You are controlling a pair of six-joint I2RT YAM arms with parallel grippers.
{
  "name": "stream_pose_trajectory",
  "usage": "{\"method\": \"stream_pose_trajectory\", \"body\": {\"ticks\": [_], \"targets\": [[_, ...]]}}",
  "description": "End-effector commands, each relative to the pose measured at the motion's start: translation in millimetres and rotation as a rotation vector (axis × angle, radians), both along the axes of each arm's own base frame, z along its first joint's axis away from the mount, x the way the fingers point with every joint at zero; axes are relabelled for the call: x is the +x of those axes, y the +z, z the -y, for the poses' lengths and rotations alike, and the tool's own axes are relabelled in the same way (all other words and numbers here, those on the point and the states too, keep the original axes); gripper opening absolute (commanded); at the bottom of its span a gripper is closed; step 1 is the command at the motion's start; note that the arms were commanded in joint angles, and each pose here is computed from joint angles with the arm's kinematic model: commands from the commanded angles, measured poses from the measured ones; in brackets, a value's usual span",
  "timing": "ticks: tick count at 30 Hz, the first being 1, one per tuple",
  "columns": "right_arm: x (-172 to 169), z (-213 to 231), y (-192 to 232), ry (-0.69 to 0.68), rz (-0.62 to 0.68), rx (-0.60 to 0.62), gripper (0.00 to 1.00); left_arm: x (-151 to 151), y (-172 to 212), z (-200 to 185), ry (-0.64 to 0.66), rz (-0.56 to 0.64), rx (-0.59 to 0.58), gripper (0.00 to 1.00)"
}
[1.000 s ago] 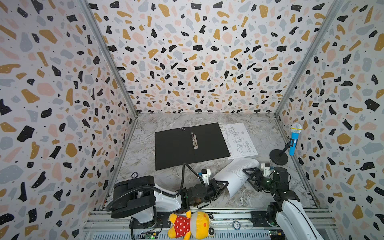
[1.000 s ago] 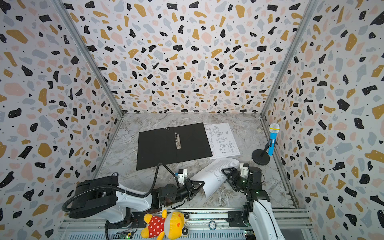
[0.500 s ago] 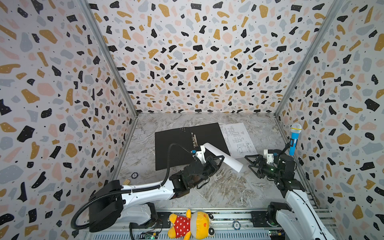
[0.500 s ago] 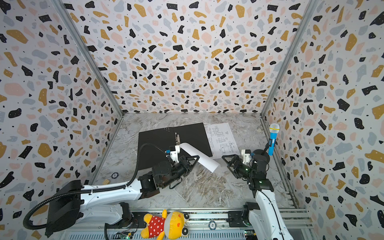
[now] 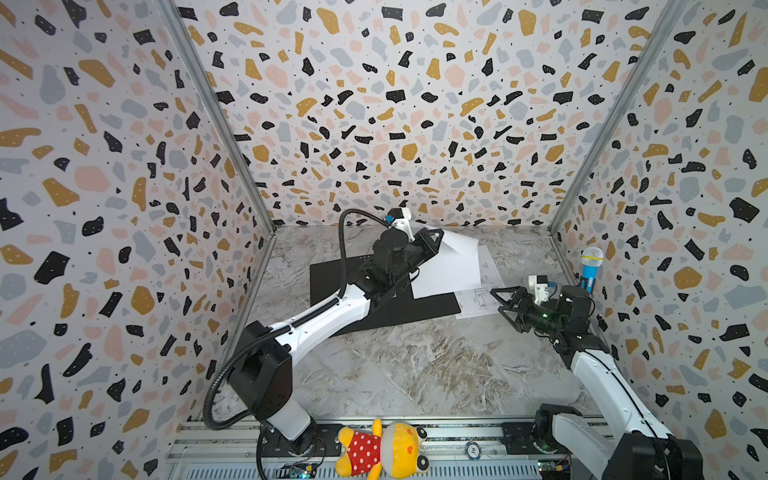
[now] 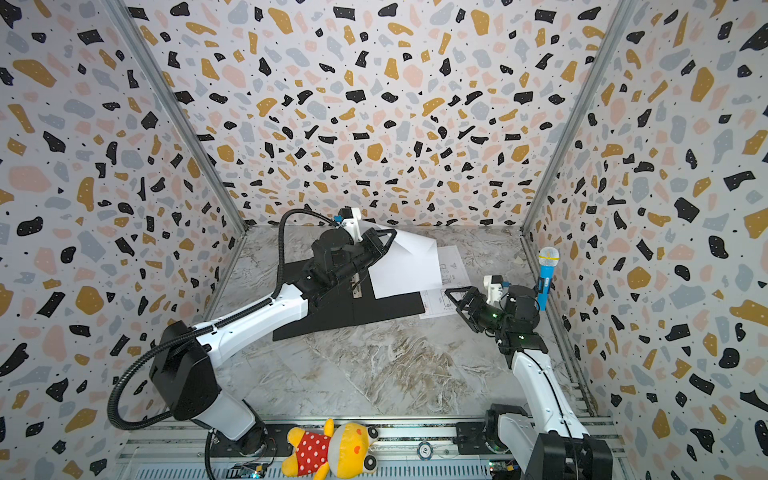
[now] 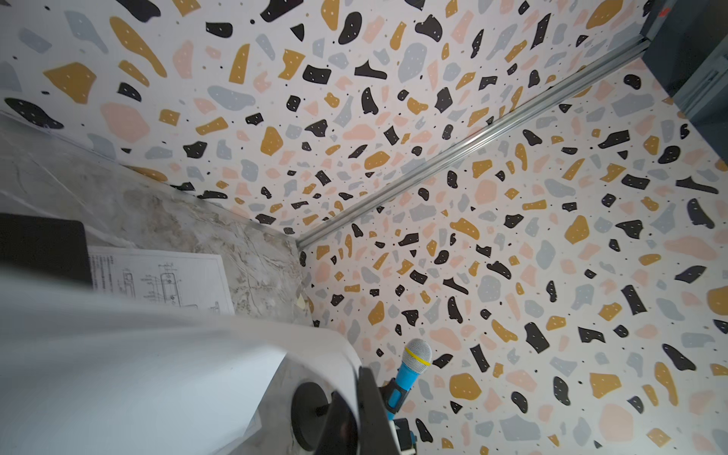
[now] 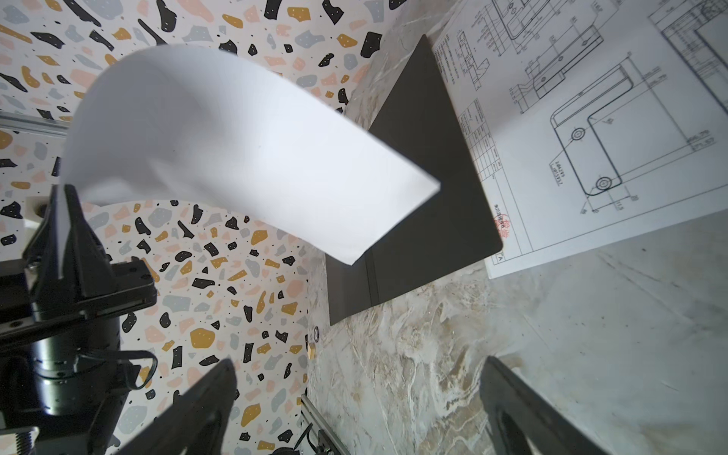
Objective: Put the files into the folder
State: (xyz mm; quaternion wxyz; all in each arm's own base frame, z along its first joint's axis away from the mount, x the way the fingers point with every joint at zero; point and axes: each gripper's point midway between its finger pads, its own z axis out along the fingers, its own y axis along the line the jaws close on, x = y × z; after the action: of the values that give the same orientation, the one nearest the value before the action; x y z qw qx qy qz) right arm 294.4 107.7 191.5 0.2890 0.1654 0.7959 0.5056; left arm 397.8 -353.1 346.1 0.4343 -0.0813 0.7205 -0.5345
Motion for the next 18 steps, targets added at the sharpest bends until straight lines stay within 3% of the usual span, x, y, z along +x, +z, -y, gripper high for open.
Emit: {"method": "stream_pose_trajectory", "body": {"ticks": [1, 11, 18], "targets": [[9.9, 2.0, 17.2, 0.008, 0.093, -0.034, 0.97, -1.8, -1.7, 9.8, -0.060, 0.068, 0.048, 0.05], [7.2, -0.5, -36.6, 0.010, -0.010, -0.003, 0.97, -49.9, -119.3, 26.5, -0.167, -0.058, 0.088, 0.05], [13.8, -10.4, -70.5, 0.057, -0.081, 0.012, 0.96, -64.0, -190.0, 25.9, -0.187, -0.201, 0.091, 0.05]]}}
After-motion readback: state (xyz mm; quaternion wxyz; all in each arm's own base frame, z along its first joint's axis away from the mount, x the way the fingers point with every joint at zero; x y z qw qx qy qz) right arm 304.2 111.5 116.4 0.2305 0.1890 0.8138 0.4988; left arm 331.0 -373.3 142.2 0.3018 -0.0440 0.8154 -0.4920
